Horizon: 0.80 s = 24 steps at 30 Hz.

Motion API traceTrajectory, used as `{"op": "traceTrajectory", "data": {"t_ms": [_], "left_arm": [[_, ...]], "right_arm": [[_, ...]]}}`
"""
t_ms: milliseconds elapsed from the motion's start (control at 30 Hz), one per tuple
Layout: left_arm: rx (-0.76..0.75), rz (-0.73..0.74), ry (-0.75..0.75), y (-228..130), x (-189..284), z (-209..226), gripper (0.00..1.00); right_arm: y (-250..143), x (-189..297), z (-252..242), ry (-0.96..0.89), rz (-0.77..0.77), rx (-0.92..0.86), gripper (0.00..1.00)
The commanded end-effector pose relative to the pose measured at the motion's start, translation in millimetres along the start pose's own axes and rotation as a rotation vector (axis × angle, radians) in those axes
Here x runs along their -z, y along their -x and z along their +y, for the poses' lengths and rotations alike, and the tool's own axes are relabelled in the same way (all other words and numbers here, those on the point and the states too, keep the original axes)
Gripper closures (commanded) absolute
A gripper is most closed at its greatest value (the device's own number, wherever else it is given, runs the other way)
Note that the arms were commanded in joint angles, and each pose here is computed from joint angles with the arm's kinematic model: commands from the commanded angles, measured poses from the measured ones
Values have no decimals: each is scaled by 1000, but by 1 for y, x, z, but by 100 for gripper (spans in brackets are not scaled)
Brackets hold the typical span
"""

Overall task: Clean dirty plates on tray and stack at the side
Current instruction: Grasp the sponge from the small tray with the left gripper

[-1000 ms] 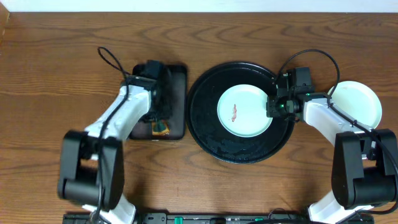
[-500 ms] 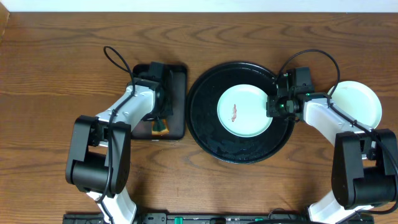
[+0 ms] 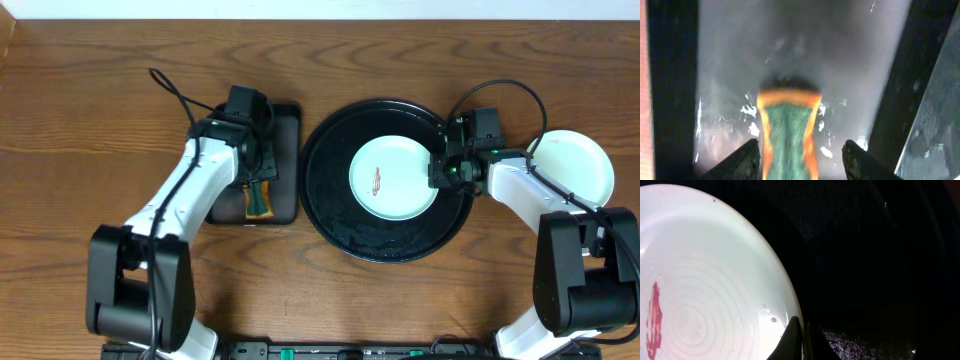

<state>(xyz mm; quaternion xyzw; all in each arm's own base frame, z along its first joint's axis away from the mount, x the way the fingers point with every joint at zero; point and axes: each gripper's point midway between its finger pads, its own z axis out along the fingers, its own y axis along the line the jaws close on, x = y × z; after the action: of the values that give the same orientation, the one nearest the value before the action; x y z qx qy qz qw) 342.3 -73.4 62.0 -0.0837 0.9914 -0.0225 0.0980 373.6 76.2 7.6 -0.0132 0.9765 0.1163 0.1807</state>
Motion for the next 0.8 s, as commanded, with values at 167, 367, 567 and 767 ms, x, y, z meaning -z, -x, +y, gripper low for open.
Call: {"op": "traceTrajectory", "data": {"t_ms": [167,367,567,767], "left_arm": [[89,231,-37,-58,-9,-1,49],[118,214,-38,-72,-41,5,71],[148,197,-43,-85,-65,9,77],[19,52,-115,-38,-55,-10,92]], "right_arm": [[-1,3,5,9,-6,-5,99],[-1,3,5,9,-5,-5,99],[-1,3,5,9,-7,-5,99],[1,3,5,10,-12,-18,99]]}}
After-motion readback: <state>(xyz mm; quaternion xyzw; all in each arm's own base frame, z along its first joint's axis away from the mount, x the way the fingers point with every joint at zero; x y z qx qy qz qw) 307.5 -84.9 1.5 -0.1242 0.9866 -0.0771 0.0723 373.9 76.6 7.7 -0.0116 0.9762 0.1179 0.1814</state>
